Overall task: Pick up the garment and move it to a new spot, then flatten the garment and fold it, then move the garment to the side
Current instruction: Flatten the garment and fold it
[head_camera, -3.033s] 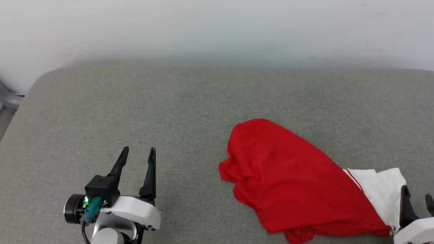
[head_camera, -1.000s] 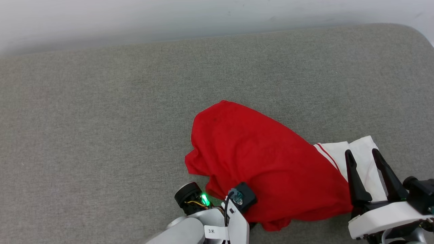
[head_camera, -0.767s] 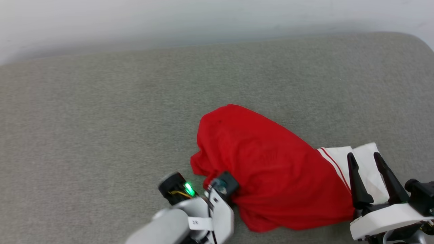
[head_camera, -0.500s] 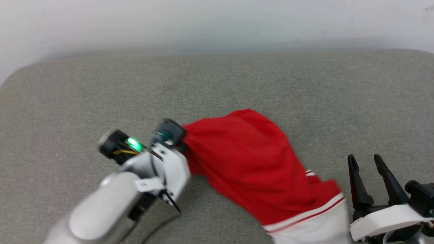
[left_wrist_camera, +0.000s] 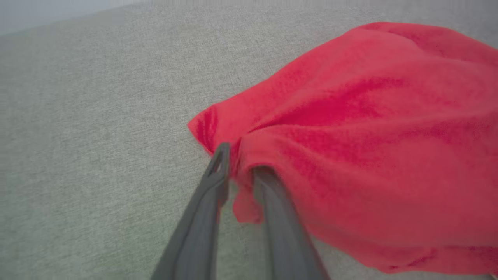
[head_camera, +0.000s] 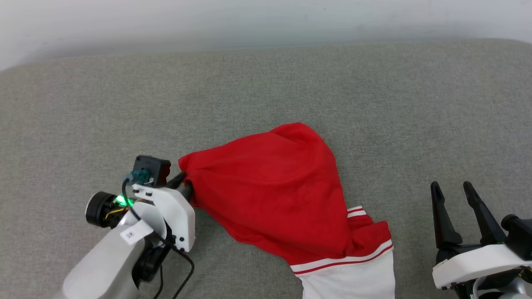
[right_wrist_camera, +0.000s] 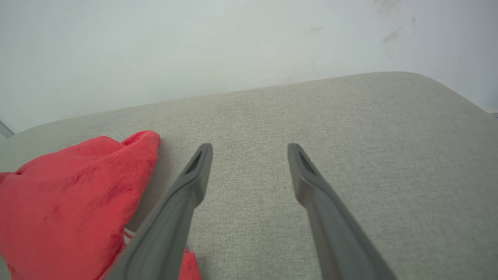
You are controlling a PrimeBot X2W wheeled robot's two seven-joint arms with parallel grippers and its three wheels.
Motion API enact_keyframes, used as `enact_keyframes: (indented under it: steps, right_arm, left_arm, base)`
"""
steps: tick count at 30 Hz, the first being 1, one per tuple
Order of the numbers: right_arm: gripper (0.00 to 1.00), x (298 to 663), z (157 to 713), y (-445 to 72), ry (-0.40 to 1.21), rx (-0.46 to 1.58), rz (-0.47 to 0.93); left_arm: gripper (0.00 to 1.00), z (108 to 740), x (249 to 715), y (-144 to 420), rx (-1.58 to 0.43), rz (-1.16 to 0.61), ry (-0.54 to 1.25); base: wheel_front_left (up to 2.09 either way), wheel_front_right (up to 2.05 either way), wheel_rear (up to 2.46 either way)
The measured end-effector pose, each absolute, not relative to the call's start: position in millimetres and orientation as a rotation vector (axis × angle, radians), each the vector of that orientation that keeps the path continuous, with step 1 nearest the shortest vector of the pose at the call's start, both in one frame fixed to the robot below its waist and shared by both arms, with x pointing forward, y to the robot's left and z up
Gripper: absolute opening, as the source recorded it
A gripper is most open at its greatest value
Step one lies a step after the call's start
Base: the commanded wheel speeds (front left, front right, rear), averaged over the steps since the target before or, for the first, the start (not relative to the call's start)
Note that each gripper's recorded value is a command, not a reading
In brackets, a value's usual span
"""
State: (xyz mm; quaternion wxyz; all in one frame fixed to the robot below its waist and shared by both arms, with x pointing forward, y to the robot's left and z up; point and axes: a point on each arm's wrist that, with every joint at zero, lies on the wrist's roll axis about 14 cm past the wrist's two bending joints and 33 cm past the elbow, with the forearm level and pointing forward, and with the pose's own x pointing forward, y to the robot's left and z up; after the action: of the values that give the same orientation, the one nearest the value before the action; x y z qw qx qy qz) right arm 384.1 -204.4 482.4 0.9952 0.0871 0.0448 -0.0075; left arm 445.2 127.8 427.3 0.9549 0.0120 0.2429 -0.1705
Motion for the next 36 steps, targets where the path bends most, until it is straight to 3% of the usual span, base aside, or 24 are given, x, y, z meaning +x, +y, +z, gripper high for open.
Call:
enact_keyframes:
  steps: [18, 30, 36]
  right_arm:
    - [1.0, 372.9, 527.7, -175.9, 0.004, 0.134, 0.087]
    - [1.0, 364.5, 540.4, -164.7, -0.012, 0.128, 0.125]
    - [1.0, 365.6, 535.6, -164.2, 0.007, 0.129, 0.125]
  left_arm:
    - [1.0, 504.4, 396.9, 170.1, -0.105, -0.085, 0.029]
    - [1.0, 525.5, 378.4, 177.3, -0.122, -0.045, -0.046]
    - [1.0, 535.2, 403.2, 168.4, -0.138, -0.108, -0.013]
  base:
    - [0.0, 0.0, 0.0]
    - [0.0, 0.0, 0.0]
    - [0.0, 0.0, 0.0]
